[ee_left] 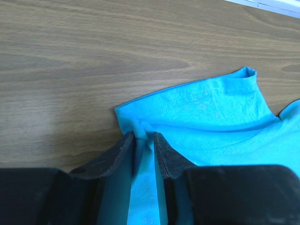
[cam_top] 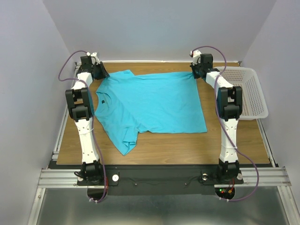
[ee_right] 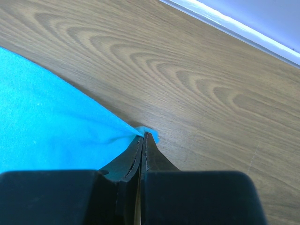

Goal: Fold and stack the t-shirts
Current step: Flatten the tshirt out

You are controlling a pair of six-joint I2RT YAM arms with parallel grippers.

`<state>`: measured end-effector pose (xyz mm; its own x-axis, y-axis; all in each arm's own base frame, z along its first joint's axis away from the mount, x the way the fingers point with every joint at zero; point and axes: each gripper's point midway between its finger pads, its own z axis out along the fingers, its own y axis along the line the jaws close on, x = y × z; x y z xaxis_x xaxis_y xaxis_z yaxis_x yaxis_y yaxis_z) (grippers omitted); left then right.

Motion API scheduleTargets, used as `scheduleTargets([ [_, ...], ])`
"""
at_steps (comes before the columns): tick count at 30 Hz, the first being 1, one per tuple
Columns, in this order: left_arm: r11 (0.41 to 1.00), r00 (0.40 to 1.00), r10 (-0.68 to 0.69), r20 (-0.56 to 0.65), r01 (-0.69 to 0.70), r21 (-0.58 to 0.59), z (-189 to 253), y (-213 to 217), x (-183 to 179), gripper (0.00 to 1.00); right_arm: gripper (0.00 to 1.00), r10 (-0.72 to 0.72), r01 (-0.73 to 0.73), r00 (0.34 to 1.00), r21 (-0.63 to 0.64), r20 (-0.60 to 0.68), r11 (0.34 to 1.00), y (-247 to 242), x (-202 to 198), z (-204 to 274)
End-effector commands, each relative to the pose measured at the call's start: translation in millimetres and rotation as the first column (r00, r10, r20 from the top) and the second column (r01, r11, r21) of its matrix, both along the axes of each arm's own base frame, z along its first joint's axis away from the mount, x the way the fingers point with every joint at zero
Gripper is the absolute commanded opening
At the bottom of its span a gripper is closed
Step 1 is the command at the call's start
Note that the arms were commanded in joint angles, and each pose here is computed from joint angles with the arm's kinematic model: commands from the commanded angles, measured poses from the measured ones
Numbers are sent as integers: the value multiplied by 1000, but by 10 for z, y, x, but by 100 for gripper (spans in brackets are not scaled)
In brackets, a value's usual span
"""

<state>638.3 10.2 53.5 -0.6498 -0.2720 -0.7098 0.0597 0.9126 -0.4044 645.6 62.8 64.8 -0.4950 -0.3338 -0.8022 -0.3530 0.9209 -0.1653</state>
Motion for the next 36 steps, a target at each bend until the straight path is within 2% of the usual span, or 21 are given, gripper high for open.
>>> scheduleTargets([
  [1, 1000, 996, -8, 92, 9, -8, 402, 55, 131, 30, 0, 2, -3, 996, 11, 86, 1000, -19, 70, 399],
  [6, 1000, 994, -4, 110, 7, -27, 501, 91, 133, 15, 1, -7, 6, 996, 8, 91, 1000, -34, 78, 422],
  [7, 1000, 993, -1, 118, 5, -29, 555, 104, 129, 9, 1, -11, 10, 996, 12, 93, 1000, -42, 82, 438],
  [13, 998, 987, 13, 159, -3, -64, 778, 203, 90, 1, 1, -17, 12, 993, 47, 116, 999, 4, 104, 601],
  [26, 985, 991, 39, 131, -16, -174, 694, 220, -24, 0, 1, -19, 11, 994, 68, 112, 998, 20, 70, 633],
  [34, 969, 987, 57, 148, -19, -247, 714, 169, 58, 0, 1, -9, 1, 994, 77, 106, 997, 45, 67, 609],
  [36, 963, 989, 66, 130, -30, -266, 645, 162, 69, 8, 1, -7, -2, 995, 81, 103, 997, 62, 67, 596],
])
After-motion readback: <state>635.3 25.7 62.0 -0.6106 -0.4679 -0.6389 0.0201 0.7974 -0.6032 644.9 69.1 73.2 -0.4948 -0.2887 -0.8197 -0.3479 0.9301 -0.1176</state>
